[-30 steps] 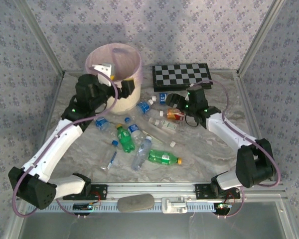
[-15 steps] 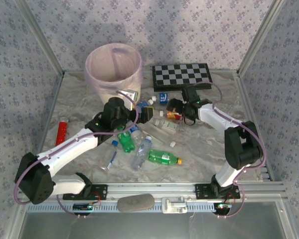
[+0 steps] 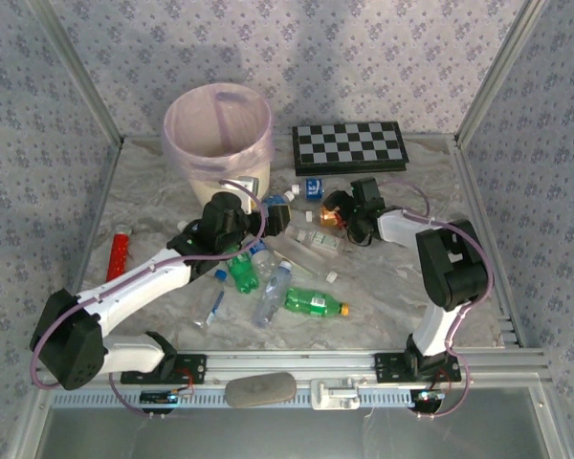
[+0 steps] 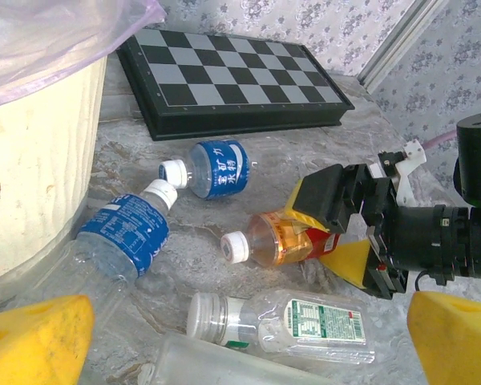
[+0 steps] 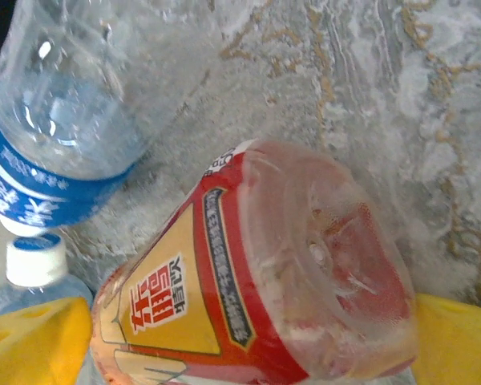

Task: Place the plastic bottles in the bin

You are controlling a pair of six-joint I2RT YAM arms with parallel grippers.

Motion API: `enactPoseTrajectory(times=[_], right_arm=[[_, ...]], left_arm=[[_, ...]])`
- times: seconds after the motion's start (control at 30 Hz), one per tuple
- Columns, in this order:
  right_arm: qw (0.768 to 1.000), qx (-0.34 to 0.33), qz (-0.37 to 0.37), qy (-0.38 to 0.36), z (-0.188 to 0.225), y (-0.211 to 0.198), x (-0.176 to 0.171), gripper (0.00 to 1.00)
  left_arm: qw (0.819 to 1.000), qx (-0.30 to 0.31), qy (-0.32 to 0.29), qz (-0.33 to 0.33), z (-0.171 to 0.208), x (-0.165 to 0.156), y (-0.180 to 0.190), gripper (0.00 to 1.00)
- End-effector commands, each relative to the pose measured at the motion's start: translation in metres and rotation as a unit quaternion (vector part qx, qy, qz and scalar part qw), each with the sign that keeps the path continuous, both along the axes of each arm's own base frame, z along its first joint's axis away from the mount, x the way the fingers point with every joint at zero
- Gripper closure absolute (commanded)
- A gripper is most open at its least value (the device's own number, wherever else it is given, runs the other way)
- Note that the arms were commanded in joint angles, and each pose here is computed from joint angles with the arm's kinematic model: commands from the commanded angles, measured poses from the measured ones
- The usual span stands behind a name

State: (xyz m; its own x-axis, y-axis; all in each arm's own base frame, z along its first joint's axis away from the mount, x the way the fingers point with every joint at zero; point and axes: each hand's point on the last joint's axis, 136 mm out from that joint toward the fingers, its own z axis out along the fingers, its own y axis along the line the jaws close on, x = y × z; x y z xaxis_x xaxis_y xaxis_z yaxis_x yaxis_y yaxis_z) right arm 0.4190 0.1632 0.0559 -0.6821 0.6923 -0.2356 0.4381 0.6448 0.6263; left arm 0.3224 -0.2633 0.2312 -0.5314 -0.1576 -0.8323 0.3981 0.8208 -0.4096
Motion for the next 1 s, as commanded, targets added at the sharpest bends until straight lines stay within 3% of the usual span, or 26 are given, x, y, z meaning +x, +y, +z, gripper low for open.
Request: enactPoseTrajectory(times=[0.0, 0.27, 0.6, 0.97], right_arm=[[0.999, 0.028, -0.039, -0.006, -0.003, -0.003, 0.016, 0.01], [0.998, 0.02, -0.063, -0.01, -0.012, -0.01, 0.033, 0.06], [0.997, 0.029, -0.064, -0.03, -0.014, -0.009, 0.044, 0.38], [0.994, 0.027, -0.021, -0.107, 0.04, -0.023, 0.044, 0.49]], left_arm=[[1.0, -0.006, -0.016, 0.01, 0.011, -0.001, 0.004, 0.0], [1.0, 0.001, -0.021, 0.009, 0.015, -0.002, 0.006, 0.0], [1.0, 0.008, -0.024, 0.01, 0.019, -0.001, 0.006, 0.0], [0.999, 0.004, -0.028, -0.03, 0.023, -0.004, -0.008, 0.0]])
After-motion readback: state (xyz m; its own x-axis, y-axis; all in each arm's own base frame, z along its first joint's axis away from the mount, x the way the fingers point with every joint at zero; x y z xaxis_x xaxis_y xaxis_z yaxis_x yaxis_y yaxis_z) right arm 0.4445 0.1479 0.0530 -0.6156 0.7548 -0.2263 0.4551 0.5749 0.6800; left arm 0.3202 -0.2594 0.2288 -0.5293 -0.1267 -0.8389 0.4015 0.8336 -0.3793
